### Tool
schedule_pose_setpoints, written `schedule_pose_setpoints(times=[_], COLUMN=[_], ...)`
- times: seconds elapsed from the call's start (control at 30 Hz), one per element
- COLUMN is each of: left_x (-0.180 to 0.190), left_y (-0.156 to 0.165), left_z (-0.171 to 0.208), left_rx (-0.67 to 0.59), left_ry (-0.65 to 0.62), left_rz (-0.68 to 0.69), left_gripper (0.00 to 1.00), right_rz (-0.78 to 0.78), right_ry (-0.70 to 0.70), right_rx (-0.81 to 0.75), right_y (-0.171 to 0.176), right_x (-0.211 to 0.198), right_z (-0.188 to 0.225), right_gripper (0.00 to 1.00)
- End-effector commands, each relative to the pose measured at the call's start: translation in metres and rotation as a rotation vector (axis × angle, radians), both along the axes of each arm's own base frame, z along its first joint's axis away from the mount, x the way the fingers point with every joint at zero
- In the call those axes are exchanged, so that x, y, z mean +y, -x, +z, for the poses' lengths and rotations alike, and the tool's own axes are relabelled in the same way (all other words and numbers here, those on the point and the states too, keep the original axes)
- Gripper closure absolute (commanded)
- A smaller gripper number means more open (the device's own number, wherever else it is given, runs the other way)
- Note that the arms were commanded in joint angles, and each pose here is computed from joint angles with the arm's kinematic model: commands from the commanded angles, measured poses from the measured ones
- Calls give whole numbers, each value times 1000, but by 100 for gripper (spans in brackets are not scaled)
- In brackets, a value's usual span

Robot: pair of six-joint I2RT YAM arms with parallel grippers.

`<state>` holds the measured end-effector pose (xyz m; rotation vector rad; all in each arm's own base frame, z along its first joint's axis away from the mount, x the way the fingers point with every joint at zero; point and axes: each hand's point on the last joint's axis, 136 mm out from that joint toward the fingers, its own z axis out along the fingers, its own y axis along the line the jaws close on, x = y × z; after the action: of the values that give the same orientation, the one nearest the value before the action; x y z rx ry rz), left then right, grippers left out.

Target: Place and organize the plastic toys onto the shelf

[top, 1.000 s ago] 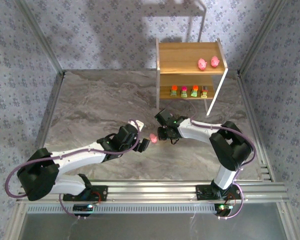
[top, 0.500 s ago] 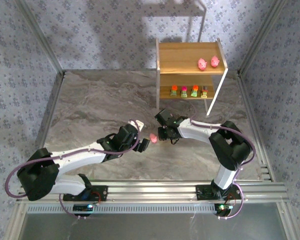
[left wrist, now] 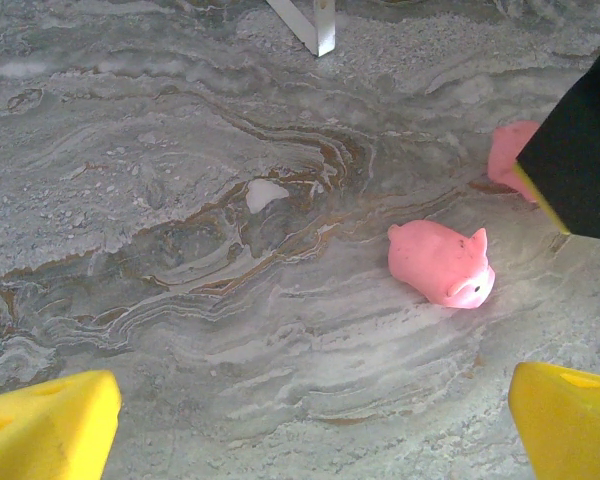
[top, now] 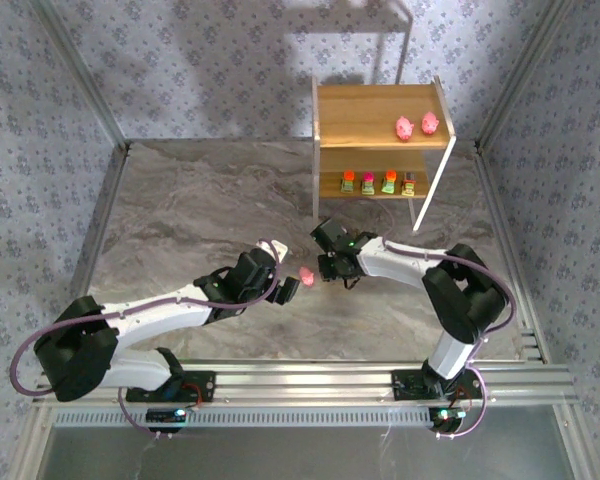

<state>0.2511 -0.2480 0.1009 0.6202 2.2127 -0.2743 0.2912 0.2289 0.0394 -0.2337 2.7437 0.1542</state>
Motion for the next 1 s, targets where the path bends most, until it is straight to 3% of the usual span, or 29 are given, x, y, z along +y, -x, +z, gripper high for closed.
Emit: schedule_pose_setpoints(times=[0.0,0.97], left_x=[-6,-14], left_y=[-4,5], left_z=[9,20], left_rx=[-3,-31], left_ry=[24,75], left_rz=[3,-58], left_gripper=[1,0], right_rz=[2,-12], right_ry=[17,7], right_rx=[-36,-240], right_y=[-4,-16], right_x=[-4,-19], right_z=[25,153], right_gripper=[67,67])
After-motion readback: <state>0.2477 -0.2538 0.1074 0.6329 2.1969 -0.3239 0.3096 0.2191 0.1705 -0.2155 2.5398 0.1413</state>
